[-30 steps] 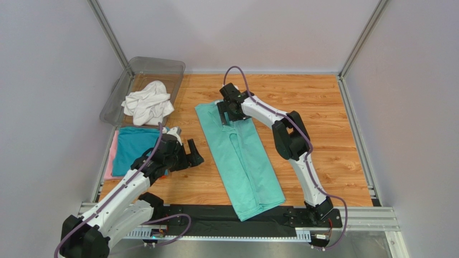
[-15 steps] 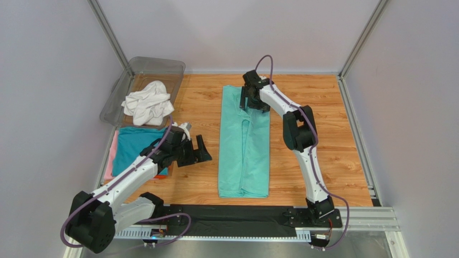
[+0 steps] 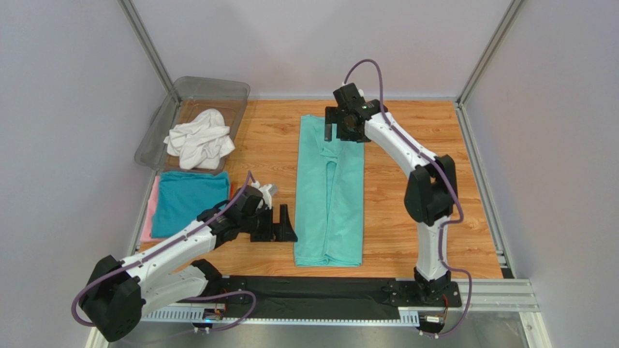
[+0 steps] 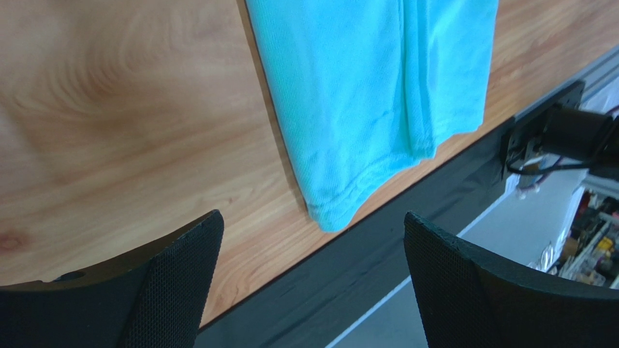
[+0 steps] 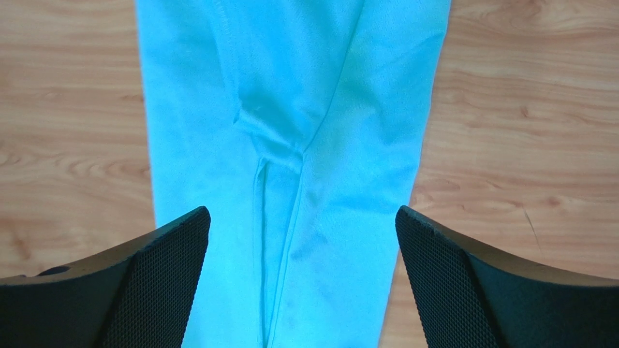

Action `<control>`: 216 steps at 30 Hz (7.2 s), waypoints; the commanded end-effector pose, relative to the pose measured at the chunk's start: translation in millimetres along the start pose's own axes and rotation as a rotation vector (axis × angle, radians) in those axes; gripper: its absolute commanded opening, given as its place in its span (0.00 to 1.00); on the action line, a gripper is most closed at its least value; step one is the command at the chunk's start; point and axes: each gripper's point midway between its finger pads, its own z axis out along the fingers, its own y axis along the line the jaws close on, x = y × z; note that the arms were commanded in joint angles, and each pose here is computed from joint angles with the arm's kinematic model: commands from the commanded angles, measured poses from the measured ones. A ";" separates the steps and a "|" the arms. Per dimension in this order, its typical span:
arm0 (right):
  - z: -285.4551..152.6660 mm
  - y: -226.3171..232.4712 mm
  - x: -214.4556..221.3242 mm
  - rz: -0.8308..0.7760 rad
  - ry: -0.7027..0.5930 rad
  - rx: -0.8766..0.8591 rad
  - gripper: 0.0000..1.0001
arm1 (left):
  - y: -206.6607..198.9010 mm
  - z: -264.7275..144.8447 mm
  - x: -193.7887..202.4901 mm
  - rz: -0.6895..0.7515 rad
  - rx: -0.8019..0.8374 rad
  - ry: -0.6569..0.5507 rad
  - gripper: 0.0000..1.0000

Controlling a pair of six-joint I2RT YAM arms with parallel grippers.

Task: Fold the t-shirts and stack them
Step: Fold the tshirt

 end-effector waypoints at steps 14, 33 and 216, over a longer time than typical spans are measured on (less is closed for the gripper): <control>-98.8 -11.6 198.6 -0.037 0.076 -0.171 1.00 | -15.7 25.2 55.9 -0.025 0.040 0.073 0.85; -120.3 -33.3 342.9 0.000 0.325 -0.170 0.89 | 6.8 44.1 76.0 -0.035 -0.131 0.130 0.13; -143.1 -91.1 102.0 0.320 -0.396 -0.226 1.00 | 15.5 34.9 -110.4 -0.122 0.028 -0.173 0.87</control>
